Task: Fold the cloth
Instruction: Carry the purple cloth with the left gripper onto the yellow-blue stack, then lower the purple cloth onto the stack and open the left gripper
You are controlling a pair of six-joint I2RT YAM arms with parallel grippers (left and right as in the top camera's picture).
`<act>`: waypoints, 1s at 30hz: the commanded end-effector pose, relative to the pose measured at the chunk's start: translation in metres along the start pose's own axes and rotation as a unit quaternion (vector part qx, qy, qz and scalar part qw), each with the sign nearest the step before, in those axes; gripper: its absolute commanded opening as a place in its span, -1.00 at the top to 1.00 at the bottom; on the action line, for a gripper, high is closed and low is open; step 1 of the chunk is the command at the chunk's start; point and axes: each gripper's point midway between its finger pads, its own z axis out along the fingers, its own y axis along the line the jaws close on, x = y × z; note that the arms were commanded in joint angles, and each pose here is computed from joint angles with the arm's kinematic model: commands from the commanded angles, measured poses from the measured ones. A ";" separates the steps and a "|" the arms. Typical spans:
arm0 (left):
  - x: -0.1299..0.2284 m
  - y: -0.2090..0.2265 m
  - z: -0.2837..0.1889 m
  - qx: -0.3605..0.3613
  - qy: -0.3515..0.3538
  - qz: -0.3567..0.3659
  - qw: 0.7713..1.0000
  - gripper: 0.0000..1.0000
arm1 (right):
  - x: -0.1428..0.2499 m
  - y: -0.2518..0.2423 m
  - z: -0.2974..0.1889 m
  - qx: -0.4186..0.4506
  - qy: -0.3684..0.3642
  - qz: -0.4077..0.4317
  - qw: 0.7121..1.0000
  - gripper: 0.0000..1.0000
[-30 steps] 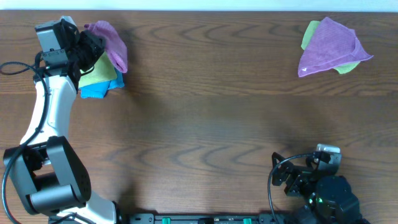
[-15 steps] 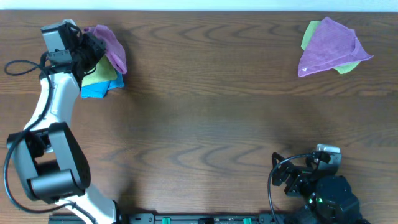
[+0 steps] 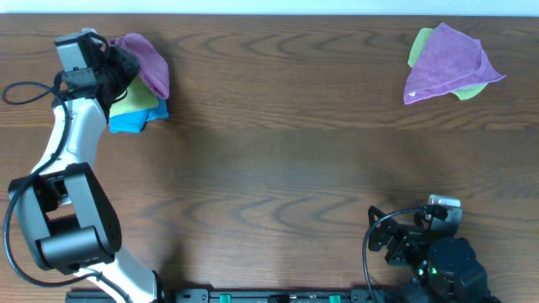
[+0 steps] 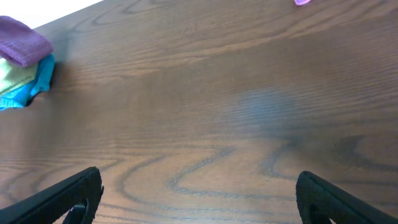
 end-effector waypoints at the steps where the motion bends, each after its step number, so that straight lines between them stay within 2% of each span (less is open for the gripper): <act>1: -0.018 0.013 -0.005 -0.018 -0.020 0.000 1.000 0.88 | 0.000 -0.003 0.001 0.007 -0.004 0.004 1.000 -0.99; 11: -0.020 0.054 -0.016 -0.070 -0.004 -0.019 0.997 0.88 | 0.000 -0.003 0.001 0.007 -0.004 0.004 1.000 -0.99; 25: -0.016 0.073 -0.021 -0.112 -0.001 -0.023 0.993 0.88 | 0.000 -0.003 0.001 0.007 -0.004 0.004 1.000 -0.99; 30: -0.017 0.091 -0.027 -0.155 -0.008 -0.030 0.987 0.88 | 0.000 -0.003 0.001 0.007 -0.004 0.004 1.000 -0.99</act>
